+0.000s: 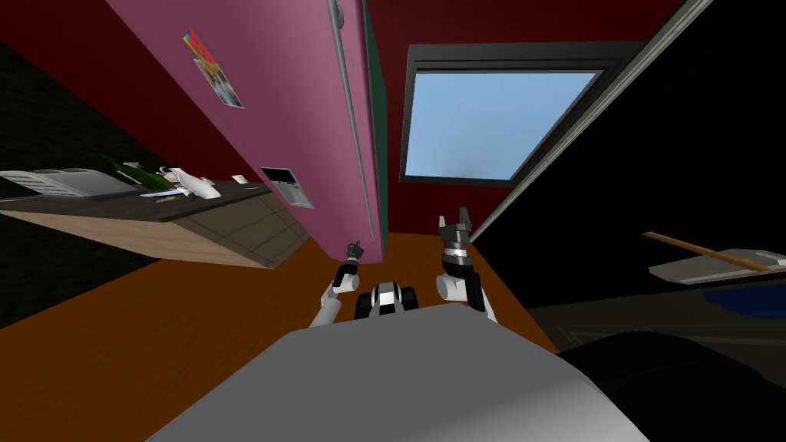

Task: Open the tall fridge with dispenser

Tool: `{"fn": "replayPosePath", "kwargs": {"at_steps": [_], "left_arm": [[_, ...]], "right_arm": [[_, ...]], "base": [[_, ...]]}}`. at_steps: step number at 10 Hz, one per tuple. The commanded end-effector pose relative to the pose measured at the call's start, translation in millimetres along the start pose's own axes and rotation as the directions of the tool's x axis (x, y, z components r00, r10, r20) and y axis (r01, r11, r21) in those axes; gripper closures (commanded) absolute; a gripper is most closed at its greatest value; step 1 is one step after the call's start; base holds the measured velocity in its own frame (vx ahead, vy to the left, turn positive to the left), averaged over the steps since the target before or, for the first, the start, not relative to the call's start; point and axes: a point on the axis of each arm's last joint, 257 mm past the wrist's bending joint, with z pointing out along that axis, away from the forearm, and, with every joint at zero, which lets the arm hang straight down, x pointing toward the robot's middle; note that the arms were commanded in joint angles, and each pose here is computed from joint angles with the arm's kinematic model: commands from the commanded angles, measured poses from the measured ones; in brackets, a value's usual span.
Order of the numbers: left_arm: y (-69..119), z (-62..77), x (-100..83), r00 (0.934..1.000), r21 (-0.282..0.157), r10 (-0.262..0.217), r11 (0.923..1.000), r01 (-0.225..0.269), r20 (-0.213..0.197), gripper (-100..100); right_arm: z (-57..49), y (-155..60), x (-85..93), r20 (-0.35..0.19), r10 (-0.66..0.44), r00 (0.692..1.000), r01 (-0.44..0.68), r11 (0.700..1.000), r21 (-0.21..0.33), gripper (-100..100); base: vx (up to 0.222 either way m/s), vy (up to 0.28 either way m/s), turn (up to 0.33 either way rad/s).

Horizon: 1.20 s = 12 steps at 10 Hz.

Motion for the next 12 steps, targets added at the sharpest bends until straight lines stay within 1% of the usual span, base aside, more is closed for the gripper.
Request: {"fn": "replayPosePath", "kwargs": {"at_steps": [1, 2, 3, 4, 5, 6, 7, 8, 9, 10, 11, 12], "left_arm": [[-6.2, 17.1, -4.2, 1.0, 0.002, 0.001, 1.0, -0.001, -0.002, 100], [-3.3, 16.2, -7.2, 1.0, -0.004, 0.003, 1.0, -0.003, 0.004, 100], [-11.9, 27.8, -9.2, 1.0, 0.005, 0.001, 1.0, -0.001, 0.001, 100], [-9.0, 29.5, -11.4, 1.0, -0.002, 0.004, 1.0, -0.004, 0.006, 100], [-16.7, 39.5, -16.1, 0.9999, 0.005, 0.002, 1.0, -0.003, 0.01, 100], [-16.2, 42.8, -15.7, 0.9999, 0.002, 0.006, 1.0, -0.006, 0.01, 100], [-24.6, 52.5, -21.2, 0.9999, 0.01, 0.004, 0.9999, -0.005, 0.016, 100], [-25.0, 56.1, -20.0, 0.9999, 0.008, 0.008, 0.9999, -0.008, 0.015, 100], [-35.2, 66.7, -24.7, 0.9997, 0.018, 0.007, 0.9998, -0.007, 0.022, 100], [-35.3, 69.3, -24.3, 0.9997, 0.016, 0.009, 0.9998, -0.01, 0.022, 100], [-34.2, 66.8, -23.6, 0.9998, 0.016, 0.008, 0.9998, -0.008, 0.021, 100], [-40.9, 76.4, -19.8, 0.9997, 0.014, -0.005, 0.9999, 0.004, 0.024, -100]], "right_arm": [[0.0, 0, 0.1, 0.0, 0.0, 1.0, 0.0, 1.0, 0.0, 0], [0.0, 0, 0.0, 0.0, 0.0, 1.0, 0.0, 1.0, 0.0, 0], [-0.1, 0, -0.1, 0.0, 0.0, 1.0, 0.0, 1.0, 0.0, 0], [0.0, 0, 0.1, 0.0, 0.0, 1.0, 0.0, 1.0, 0.0, 0], [0.0, 0, 0.0, 0.0, 0.0, 1.0, 0.0, 1.0, 0.0, 0], [0.0, 0, 0.0, 0.0, 0.0, 1.0, 0.0, 1.0, 0.0, 0], [0.0, 0, 0.0, 0.0, 0.0, 1.0, 0.0, 1.0, 0.0, 0], [0.0, 0, 0.0, 0.0, 0.0, 1.0, 0.0, 1.0, 0.0, 0], [0.0, 0, -0.1, 0.0, 0.0, 1.0, 0.0, 1.0, 0.0, 0], [0.0, 0, 0.0, 0.0, 0.0, 1.0, 0.0, 1.0, 0.0, 0], [0.0, 0, 0.0, 0.0, 0.0, 1.0, 0.0, 1.0, 0.0, 0], [-0.1, 0, -0.1, 0.0, 0.0, 1.0, 0.0, 1.0, 0.0, 0]], "base": [[-0.22, 0.181, -0.153], [-0.111, 0.076, 0.016], [-0.204, 0.113, -0.223], [-0.196, 0.111, -0.161], [-0.234, 0.152, -0.272], [-0.222, 0.132, -0.148], [-0.227, 0.176, -0.231], [-0.225, 0.156, -0.142], [-0.242, 0.144, -0.232], [-0.263, 0.119, -0.142], [-0.119, 0.044, -0.014], [0.06, -0.028, 0.023]]}}
